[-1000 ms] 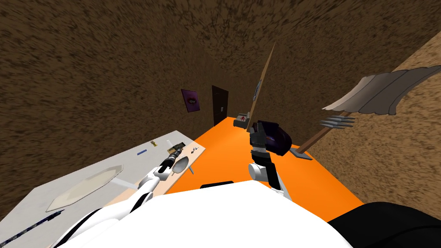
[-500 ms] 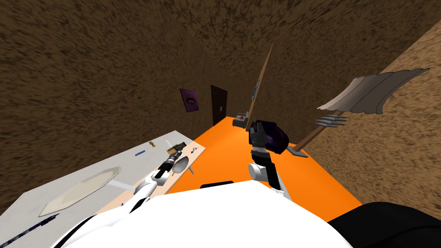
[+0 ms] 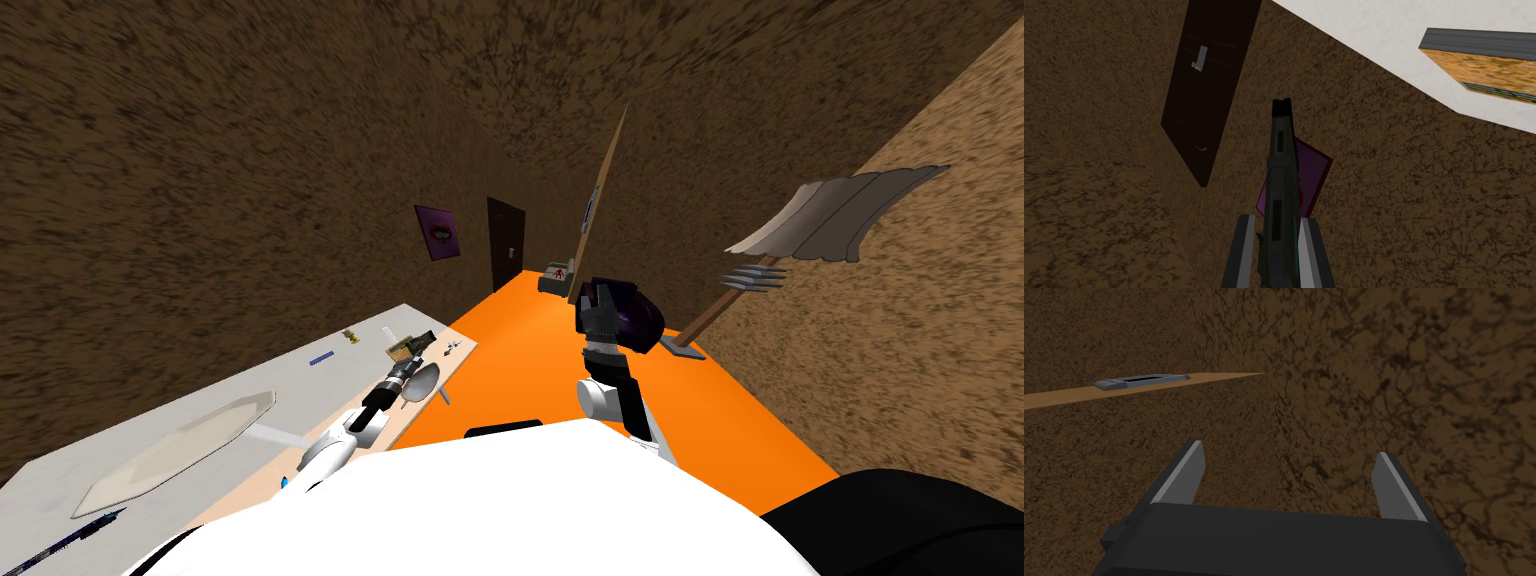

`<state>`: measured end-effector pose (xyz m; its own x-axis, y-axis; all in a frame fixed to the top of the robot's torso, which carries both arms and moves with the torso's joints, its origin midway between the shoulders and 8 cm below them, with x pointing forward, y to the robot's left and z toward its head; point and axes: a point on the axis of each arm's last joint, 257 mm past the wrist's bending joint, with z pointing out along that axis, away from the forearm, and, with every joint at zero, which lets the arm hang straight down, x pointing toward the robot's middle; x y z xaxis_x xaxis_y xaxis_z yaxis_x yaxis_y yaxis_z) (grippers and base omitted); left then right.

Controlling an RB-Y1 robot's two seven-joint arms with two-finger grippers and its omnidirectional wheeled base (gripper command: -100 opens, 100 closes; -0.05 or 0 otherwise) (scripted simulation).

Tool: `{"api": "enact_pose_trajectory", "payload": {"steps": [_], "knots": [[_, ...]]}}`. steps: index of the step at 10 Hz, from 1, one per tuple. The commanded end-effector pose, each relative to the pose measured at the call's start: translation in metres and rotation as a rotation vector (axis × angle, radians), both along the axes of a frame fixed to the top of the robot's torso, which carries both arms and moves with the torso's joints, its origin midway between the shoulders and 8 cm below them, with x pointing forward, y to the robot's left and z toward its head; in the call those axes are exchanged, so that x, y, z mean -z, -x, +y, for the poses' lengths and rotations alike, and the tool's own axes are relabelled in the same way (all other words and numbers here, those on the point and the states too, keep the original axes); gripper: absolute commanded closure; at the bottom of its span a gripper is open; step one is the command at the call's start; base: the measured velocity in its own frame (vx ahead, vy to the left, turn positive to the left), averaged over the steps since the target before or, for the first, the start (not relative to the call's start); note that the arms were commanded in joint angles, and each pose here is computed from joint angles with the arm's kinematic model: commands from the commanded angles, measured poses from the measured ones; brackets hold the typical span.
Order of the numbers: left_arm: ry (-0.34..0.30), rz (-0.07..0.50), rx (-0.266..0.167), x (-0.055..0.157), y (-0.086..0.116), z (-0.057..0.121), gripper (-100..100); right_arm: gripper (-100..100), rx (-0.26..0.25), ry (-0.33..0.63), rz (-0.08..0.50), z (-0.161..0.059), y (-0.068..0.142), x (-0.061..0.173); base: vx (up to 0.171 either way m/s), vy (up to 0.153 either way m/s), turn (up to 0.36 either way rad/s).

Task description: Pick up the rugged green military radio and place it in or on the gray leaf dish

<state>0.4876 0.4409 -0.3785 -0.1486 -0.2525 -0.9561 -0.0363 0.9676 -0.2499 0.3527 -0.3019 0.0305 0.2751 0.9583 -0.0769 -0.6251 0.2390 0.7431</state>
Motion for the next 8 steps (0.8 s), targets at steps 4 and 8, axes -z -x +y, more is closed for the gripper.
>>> {"api": "enact_pose_trajectory", "payload": {"steps": [4,8], "knots": [[-0.062,-0.034,0.085,0.002,0.023,-0.017,100,0,0.0,0.0,0.0,0.0,0.0,0.0,-0.007,0.028,-0.044],[-0.083,-0.08,0.146,-0.004,0.034,-0.031,100,0,0.0,0.0,0.0,0.0,0.0,0.0,-0.015,0.038,-0.031]]}}
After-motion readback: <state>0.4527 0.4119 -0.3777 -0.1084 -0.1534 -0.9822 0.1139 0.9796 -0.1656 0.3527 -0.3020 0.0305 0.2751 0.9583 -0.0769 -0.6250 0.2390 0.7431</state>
